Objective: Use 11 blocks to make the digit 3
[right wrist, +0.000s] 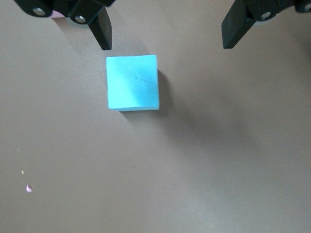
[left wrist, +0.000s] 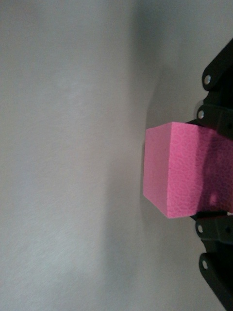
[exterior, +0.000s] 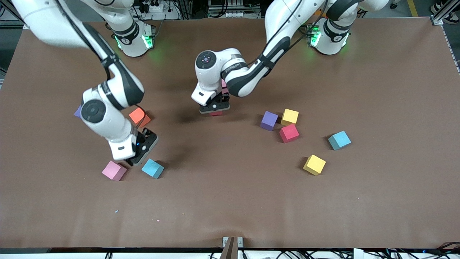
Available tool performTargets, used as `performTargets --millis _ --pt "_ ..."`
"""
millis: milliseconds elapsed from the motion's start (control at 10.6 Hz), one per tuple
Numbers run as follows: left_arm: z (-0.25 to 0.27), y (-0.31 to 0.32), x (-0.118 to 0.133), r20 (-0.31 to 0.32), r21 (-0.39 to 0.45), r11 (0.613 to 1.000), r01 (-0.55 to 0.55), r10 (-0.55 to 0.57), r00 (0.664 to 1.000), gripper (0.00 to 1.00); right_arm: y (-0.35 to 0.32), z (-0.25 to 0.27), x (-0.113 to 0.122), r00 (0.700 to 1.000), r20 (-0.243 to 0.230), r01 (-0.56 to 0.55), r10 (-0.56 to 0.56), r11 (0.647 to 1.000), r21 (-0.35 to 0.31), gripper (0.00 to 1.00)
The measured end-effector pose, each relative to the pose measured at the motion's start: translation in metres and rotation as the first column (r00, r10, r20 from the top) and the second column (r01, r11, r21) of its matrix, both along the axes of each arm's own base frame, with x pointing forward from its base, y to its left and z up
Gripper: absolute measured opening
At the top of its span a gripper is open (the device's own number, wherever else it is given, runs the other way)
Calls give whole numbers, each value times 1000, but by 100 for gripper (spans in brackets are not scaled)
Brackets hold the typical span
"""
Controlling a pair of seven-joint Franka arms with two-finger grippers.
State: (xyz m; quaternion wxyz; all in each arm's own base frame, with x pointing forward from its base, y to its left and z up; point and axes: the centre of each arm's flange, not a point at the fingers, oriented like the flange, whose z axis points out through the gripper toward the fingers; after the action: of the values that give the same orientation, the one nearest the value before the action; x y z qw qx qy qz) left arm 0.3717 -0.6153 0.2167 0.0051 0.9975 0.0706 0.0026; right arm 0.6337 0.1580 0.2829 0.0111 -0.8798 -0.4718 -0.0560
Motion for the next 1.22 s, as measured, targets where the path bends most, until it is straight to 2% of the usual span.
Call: performTargets --millis 282,565,847,1224 --pt "-8 -10 -21 -4 14 998 55 -55 998 56 8 -10 18 1000 4 3 -4 1000 25 100" --pt "-11 -17 -35 0 24 996 89 -89 996 56 -4 -22 33 1000 11 10 -10 1000 4 100" --pt "-20 -16 -41 -10 37 993 111 -111 994 56 -14 -40 50 998 34 -50 50 999 0 100" --pt "-26 -15 -41 -12 45 992 117 -116 993 56 7 -47 52 995 66 -82 81 996 16 100"
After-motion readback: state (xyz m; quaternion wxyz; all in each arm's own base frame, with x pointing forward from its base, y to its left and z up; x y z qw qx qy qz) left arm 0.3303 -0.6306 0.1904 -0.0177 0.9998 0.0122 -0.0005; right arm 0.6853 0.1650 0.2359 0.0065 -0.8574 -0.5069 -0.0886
